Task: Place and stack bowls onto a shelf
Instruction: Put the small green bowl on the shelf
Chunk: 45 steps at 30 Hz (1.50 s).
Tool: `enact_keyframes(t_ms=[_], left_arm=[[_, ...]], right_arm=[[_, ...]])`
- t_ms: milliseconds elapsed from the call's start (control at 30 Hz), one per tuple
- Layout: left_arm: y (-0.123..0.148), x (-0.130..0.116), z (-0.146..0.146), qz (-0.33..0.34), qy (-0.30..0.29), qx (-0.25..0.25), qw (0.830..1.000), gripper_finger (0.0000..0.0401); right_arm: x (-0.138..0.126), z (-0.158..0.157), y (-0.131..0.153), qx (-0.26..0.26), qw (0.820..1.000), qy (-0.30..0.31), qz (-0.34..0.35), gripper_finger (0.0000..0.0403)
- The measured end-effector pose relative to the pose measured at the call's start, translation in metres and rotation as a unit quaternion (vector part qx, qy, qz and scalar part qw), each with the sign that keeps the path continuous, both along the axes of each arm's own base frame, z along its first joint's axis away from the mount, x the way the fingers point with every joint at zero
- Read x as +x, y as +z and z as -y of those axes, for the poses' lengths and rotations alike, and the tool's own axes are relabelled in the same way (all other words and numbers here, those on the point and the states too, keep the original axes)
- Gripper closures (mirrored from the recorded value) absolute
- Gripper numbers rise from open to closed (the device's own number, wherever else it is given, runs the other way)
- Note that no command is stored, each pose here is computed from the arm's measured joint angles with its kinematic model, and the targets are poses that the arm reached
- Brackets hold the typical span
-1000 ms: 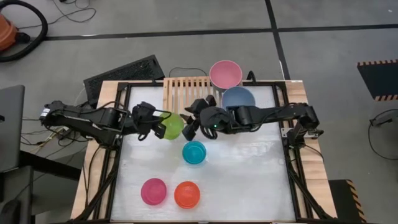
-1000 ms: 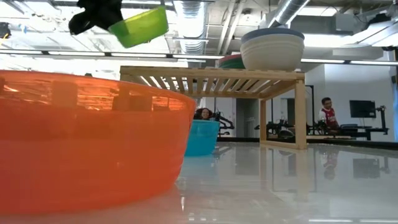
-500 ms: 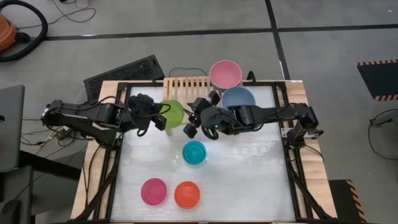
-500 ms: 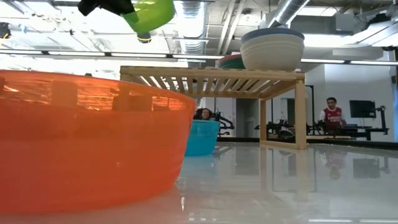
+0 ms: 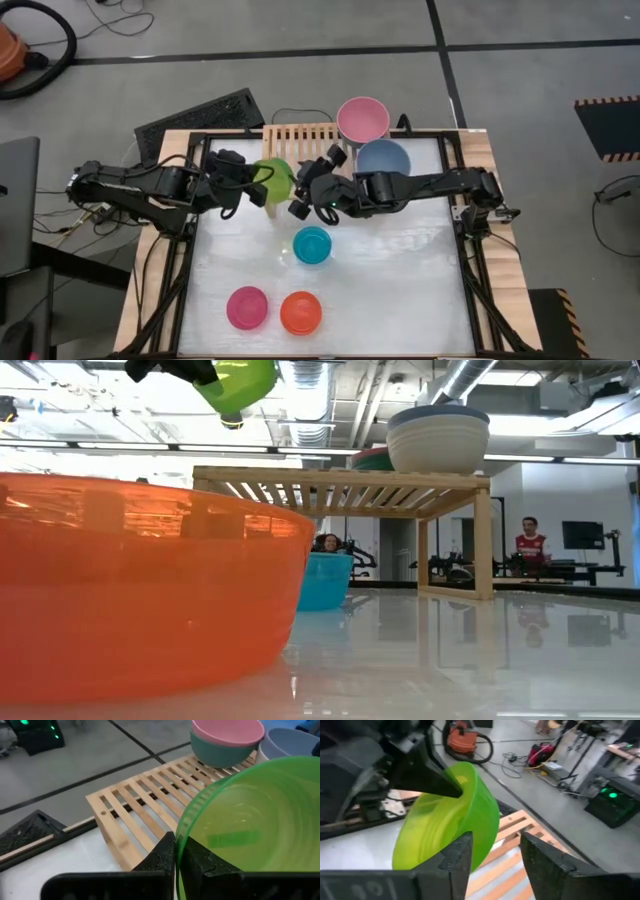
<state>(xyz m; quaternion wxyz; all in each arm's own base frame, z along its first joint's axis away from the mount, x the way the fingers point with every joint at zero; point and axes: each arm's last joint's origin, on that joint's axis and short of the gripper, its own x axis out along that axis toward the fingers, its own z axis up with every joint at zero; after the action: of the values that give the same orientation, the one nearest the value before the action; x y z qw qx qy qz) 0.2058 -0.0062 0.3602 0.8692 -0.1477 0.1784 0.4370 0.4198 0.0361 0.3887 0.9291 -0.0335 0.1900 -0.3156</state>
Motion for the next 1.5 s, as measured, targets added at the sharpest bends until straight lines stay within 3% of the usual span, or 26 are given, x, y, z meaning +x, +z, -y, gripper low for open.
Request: enact_keyframes(t_ms=[267,533,900,1033,1233,1400,1500], left_arm=[[0.001,-0.001,-0.002,0.007,0.033,0.028,0.999,0.0401],[0.003,0.0,-0.006,0.018,0.052,0.035,0.998,0.0401],[0.006,0.003,-0.006,0.033,0.045,0.034,0.998,0.0401],[0.007,0.004,-0.006,0.041,0.045,0.036,0.998,0.0401],[0.008,0.009,-0.005,0.034,0.041,0.056,0.997,0.0401],[0.004,0.014,-0.007,0.032,0.049,0.053,0.997,0.04],[0.004,0.015,-0.008,0.025,0.044,0.055,0.997,0.04]], right_arm=[[0.0,0.0,0.008,-0.001,0.999,-0.011,0.037,0.0164],[0.0,-0.003,0.01,-0.012,0.999,-0.01,0.04,0.0163],[0.008,0.025,0.006,-0.017,0.999,-0.031,0.037,0.0167],[0.008,0.028,0.006,-0.016,0.999,-0.033,0.039,0.0202],[0.01,0.037,0.005,0.017,0.999,-0.001,0.045,0.0296],[0.008,0.044,0.002,0.012,1.0,-0.008,0.023,0.0368],[0.008,0.045,0.001,0.011,1.0,-0.009,0.015,0.0375]])
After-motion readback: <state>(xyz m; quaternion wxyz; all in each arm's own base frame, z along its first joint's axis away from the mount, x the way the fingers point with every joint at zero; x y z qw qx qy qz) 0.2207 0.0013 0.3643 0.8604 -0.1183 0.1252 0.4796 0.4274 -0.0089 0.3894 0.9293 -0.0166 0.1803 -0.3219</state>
